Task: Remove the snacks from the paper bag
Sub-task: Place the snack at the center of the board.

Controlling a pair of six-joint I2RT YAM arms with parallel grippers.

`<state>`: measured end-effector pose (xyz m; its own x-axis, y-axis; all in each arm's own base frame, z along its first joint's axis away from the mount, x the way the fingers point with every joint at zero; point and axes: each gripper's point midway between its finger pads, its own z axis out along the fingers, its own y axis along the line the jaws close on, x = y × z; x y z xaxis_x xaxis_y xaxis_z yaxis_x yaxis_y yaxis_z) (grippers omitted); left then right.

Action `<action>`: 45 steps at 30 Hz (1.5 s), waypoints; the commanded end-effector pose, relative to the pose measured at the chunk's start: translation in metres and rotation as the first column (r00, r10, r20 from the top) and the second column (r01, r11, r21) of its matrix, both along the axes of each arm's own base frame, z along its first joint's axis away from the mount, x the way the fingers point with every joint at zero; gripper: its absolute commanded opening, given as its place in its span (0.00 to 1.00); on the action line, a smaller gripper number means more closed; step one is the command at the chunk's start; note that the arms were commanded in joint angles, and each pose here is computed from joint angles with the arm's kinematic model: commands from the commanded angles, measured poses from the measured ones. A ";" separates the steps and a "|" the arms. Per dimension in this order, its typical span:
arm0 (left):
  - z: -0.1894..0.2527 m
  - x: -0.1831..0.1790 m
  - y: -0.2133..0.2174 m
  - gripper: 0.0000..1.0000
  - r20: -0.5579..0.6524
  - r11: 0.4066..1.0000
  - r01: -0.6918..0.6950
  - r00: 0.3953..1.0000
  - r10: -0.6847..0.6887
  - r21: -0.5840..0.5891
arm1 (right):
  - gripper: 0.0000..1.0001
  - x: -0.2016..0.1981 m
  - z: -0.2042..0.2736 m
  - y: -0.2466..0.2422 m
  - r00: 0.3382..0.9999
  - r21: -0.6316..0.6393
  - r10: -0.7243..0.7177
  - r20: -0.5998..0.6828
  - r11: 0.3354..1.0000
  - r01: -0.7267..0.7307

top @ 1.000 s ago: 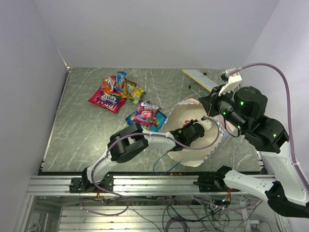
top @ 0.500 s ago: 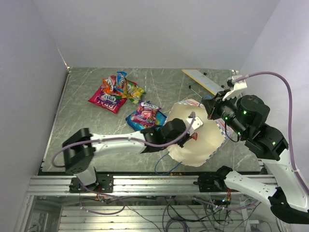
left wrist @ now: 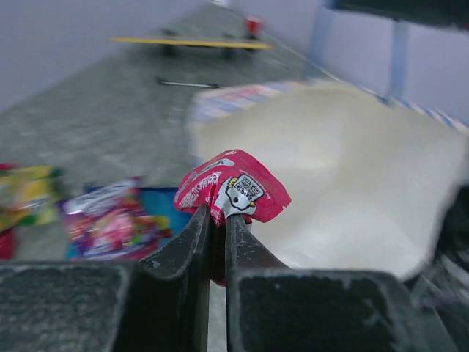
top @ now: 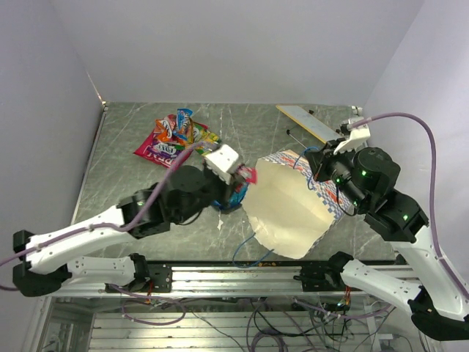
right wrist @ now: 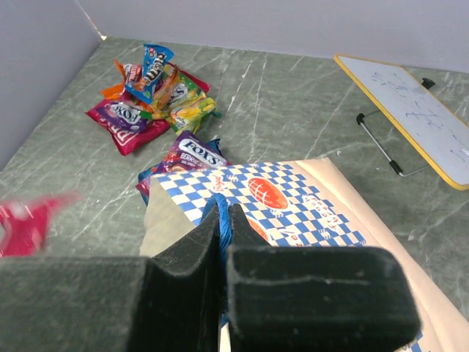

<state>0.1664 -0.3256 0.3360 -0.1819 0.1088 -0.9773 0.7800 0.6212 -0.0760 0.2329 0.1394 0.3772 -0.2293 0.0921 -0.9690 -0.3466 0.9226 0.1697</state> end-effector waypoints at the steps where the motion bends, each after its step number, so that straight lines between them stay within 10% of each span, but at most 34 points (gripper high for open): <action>1: 0.017 0.061 0.091 0.07 0.113 0.878 -0.474 0.878 0.465 0.067 | 0.00 0.001 0.007 -0.003 0.999 0.035 -0.023 0.026 0.999 0.022; 16: -0.063 0.245 0.208 0.07 -0.121 0.517 -0.790 0.508 0.853 0.329 | 0.00 -0.003 0.017 0.000 0.999 0.042 0.007 0.034 0.999 -0.008; 27: -0.096 0.335 0.231 0.07 -0.163 0.516 -0.762 0.494 0.854 0.392 | 0.00 -0.002 0.022 0.002 0.998 0.009 0.026 0.049 1.000 -0.026; 40: -0.168 0.367 0.233 0.08 -0.238 0.516 -0.719 0.460 0.856 0.467 | 0.00 -0.002 0.028 -0.005 0.998 -0.015 0.006 0.054 1.000 -0.005; 45: -0.187 0.366 0.238 0.22 -0.241 0.500 -0.714 0.441 0.865 0.489 | 0.00 -0.004 0.031 -0.009 0.998 -0.009 -0.005 0.055 1.000 0.006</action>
<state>0.5292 -0.0906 0.1510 -0.6930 -0.0539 -0.7190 -0.1417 0.9879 0.0626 0.2318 0.1382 0.3952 -0.2021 0.0677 -0.9770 -0.3645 0.9207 0.1392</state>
